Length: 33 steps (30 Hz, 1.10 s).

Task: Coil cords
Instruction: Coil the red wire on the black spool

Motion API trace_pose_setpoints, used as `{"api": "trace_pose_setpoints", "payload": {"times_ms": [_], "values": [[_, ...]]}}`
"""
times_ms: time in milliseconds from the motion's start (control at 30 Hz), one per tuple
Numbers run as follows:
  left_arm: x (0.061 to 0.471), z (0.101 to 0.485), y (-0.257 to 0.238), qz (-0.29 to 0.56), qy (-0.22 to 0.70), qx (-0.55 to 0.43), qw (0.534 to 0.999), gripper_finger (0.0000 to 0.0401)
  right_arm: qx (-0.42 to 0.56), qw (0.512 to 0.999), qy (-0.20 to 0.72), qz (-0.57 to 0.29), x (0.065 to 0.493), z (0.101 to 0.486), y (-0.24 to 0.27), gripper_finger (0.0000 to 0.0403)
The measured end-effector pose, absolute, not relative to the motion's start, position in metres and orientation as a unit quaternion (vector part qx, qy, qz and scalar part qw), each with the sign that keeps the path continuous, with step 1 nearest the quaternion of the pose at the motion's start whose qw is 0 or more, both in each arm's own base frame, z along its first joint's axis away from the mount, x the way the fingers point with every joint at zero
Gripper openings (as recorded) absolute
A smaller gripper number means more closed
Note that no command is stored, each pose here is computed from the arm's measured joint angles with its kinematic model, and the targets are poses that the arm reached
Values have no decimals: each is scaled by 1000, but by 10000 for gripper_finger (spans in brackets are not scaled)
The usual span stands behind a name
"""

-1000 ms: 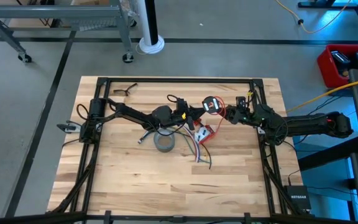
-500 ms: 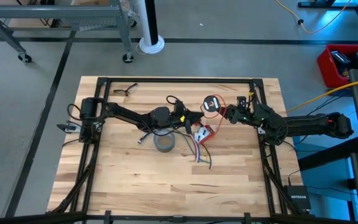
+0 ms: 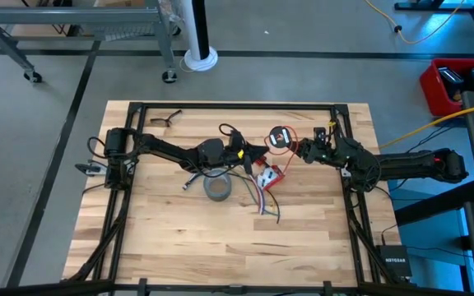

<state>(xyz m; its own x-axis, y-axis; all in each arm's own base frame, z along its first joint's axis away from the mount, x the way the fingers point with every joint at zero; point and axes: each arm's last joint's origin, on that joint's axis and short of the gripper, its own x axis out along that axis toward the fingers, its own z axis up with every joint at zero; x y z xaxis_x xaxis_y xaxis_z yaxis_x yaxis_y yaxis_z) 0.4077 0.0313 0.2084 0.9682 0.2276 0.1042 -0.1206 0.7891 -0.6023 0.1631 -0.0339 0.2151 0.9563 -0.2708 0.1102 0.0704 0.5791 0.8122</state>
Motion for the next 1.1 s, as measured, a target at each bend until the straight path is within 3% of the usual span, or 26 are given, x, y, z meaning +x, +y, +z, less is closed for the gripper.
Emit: {"api": "trace_pose_setpoints", "payload": {"times_ms": [233,600,1100], "values": [[408,209,29,52,-75,-320,943,35,449,881,-111,-96,163,215,-34,3],[408,209,27,43,-72,-332,940,111,449,881,-113,-99,163,215,-34,3],[413,209,13,87,-53,-237,966,96,465,861,-159,-129,162,219,-37,3]]}}
